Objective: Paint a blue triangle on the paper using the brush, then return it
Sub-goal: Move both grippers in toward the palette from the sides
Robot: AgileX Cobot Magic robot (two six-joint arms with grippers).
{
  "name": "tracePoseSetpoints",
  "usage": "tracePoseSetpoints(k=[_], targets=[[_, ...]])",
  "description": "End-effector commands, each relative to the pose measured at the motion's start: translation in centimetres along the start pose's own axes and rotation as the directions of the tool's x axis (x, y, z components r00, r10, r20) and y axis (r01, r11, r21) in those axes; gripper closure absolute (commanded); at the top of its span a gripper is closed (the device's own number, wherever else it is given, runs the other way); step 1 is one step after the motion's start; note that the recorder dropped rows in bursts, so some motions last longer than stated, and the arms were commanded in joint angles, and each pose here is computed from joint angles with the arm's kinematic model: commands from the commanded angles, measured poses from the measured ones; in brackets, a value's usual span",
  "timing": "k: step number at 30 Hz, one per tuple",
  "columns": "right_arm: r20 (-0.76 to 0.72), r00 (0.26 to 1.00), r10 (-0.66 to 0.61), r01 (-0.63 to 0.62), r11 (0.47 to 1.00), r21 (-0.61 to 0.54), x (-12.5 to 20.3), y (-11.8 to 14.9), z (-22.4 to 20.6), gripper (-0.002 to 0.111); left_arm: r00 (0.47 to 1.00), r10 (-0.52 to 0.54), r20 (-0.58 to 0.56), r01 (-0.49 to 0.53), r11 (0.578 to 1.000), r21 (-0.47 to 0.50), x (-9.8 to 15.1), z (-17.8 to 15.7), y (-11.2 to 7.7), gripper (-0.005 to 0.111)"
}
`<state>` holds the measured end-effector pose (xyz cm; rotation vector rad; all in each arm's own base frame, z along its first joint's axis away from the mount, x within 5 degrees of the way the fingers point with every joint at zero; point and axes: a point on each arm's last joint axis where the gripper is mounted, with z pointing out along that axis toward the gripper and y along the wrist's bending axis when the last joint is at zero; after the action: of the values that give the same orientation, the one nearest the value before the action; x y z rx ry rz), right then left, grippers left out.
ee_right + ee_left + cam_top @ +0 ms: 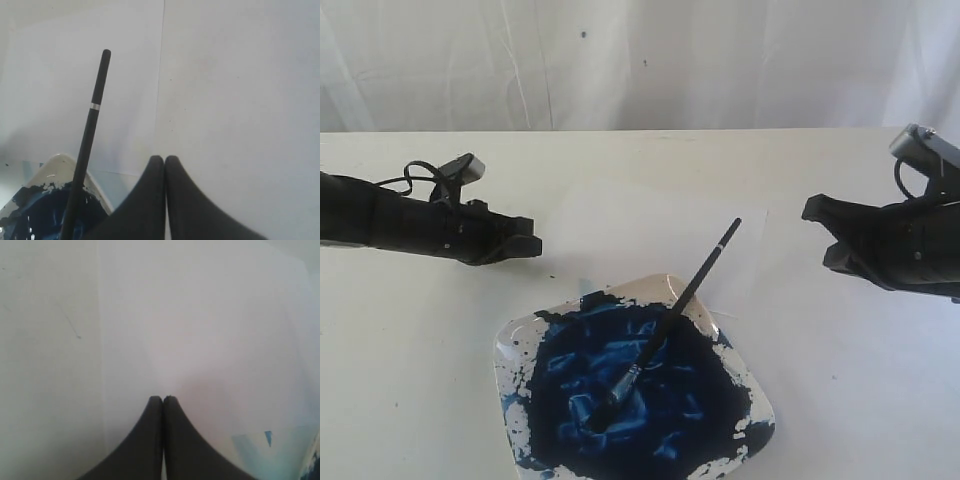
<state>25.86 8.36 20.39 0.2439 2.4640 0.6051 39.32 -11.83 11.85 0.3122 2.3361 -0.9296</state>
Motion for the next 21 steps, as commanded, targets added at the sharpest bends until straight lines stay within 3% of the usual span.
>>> tracePoseSetpoints(k=[1, 8, 13, 21], targets=[[0.000, 1.000, -0.005, 0.005, 1.000, -0.007, -0.1, 0.1, 0.0, 0.108, 1.000, 0.017, 0.020, -0.017, 1.000, 0.003, -0.2, 0.2, -0.2, 0.107], [0.000, 1.000, -0.005, 0.005, 1.000, -0.007, -0.1, 0.1, 0.0, 0.108, 0.999, 0.017, 0.041, -0.017, 1.000, 0.014, -0.3, 0.3, -0.1, 0.107], [0.000, 1.000, -0.005, 0.005, 1.000, -0.007, -0.1, 0.1, 0.0, 0.108, 0.999, -0.038, 0.036, 0.036, 0.998, 0.055, 0.6, 1.3, 0.4, 0.107], [-0.003, 1.000, -0.005, 0.005, 1.000, -0.008, -0.1, 0.2, 0.0, 0.108, 0.999, 0.016, 0.033, -0.017, 0.998, 0.055, 0.9, 1.7, 0.7, 0.107]])
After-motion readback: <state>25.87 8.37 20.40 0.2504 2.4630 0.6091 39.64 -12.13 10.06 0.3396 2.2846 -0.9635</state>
